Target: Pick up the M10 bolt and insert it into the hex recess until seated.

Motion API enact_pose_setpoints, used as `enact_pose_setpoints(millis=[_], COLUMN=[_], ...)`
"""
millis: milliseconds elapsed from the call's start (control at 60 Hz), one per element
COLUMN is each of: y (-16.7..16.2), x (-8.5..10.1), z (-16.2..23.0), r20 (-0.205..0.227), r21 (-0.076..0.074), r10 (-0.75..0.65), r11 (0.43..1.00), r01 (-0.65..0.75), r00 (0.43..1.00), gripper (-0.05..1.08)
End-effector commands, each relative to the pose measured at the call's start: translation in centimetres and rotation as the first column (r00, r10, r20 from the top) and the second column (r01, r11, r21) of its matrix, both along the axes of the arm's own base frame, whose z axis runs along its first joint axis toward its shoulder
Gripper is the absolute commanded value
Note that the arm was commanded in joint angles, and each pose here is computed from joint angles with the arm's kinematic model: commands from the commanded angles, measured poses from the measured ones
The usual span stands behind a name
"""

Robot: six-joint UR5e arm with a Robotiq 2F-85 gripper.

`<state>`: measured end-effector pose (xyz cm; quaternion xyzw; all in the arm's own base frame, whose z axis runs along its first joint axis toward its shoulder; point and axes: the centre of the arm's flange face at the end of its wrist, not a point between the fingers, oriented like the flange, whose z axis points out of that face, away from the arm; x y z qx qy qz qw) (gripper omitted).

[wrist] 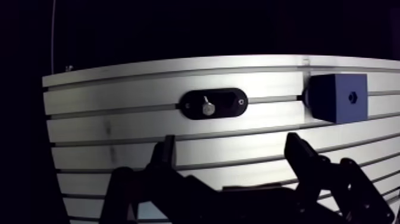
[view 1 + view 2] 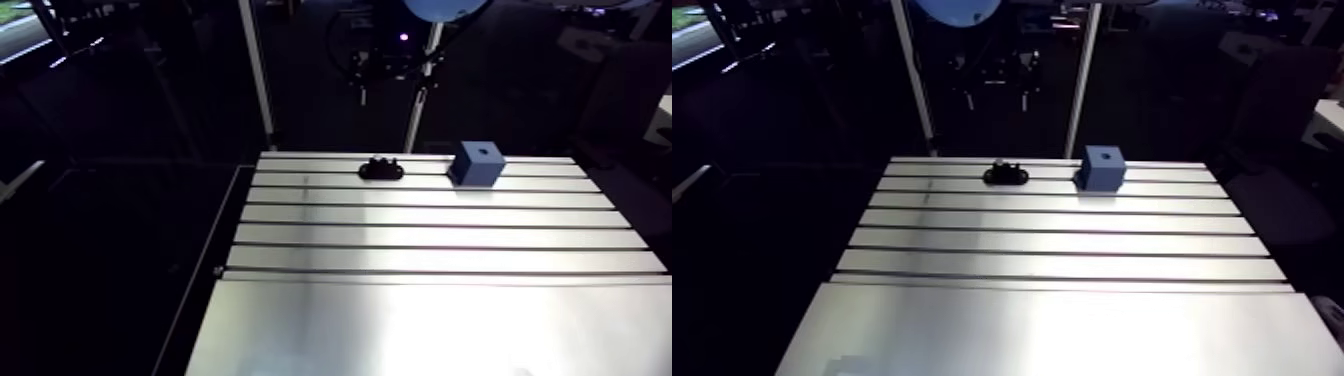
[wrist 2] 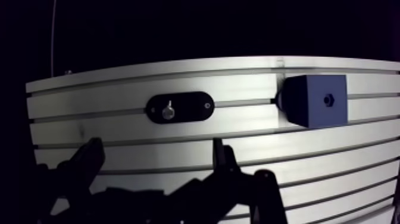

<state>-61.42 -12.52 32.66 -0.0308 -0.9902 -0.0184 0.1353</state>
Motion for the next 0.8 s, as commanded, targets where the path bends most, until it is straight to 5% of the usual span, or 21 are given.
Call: enact_pose_setpoints(millis=[17, 233, 617, 800], y=[-0.1, -0.3, -0.4, -0.5], x=[-1.2, -1.8, -2.2, -2.6], z=[-2.1, -4.7, -6.9, -7.8], r20=[0.009, 0.05, 0.077, 0.082], r21=[-0.011, -0.013, -0.023, -0.041], r10=[-0.017, -0.012, -0.002, 0.003], r11=[1.0, 1.0, 1.0, 0.999], r01=[0.018, 0.013, 0.004, 0.0], r00=[1.0, 0.999, 0.997, 0.997], gripper=[0.03, 0.06, 0.3, 0.37])
